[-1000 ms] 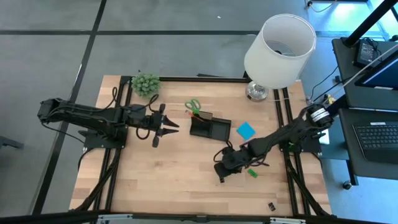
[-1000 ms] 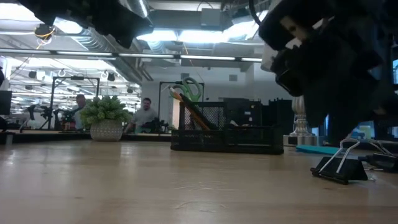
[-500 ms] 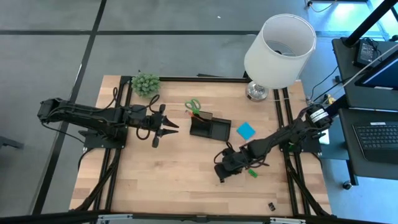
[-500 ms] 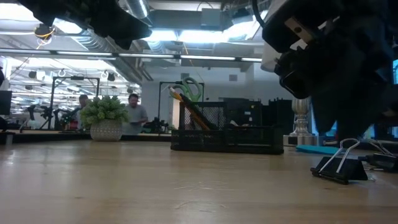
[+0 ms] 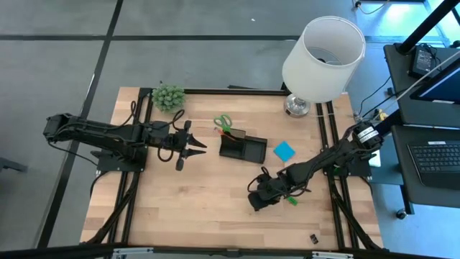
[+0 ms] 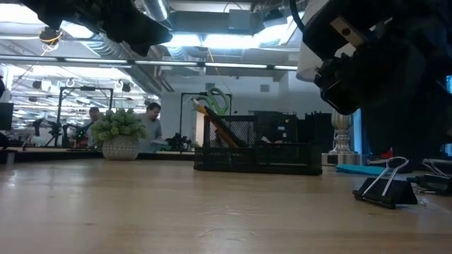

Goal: Pick and place office supplies into organizer
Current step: Put the middle left black binder clip into the black organizer

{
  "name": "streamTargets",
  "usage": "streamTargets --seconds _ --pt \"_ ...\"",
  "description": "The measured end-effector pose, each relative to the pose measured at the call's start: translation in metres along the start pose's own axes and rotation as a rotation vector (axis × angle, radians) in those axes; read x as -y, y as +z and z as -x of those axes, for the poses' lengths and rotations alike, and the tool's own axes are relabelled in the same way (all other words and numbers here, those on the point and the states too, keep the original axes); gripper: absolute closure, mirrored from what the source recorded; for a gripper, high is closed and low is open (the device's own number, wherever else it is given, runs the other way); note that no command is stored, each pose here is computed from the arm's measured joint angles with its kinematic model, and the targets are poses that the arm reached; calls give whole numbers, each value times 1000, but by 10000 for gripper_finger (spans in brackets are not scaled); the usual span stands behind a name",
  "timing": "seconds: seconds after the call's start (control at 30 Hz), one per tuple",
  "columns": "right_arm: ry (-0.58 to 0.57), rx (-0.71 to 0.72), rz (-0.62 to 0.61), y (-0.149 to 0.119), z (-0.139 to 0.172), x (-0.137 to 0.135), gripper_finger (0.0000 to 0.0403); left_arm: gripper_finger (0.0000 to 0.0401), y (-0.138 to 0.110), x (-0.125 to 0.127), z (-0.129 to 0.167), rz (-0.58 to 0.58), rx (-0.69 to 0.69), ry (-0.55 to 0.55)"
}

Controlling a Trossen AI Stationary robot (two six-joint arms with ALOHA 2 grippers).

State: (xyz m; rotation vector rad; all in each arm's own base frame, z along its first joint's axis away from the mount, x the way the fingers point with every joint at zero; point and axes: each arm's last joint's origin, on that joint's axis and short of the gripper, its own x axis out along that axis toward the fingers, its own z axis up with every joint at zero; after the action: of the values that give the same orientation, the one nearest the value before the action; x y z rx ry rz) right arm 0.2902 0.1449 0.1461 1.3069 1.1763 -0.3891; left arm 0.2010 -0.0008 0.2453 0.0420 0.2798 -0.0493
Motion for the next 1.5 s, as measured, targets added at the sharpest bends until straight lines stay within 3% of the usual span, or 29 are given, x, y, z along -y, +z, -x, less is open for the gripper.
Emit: streamTargets --seconds 0.4,0.87,1.03,1.17,1.37,1.5 --pt "1 -6 3 2 -15 2 285 319 0 0 0 1 -6 3" --pt "15 13 33 3 -14 0 395 319 -1 0 0 2 -14 8" --pt "109 123 100 10 -5 -13 396 319 -2 1 0 8 -17 1" --pt "130 295 220 32 8 -34 397 319 -2 2 0 8 -21 -1" --pt "-16 590 391 82 37 -54 397 319 -2 2 0 8 -21 -1" --pt "-121 641 460 108 53 -57 397 319 -2 1 0 8 -21 14"
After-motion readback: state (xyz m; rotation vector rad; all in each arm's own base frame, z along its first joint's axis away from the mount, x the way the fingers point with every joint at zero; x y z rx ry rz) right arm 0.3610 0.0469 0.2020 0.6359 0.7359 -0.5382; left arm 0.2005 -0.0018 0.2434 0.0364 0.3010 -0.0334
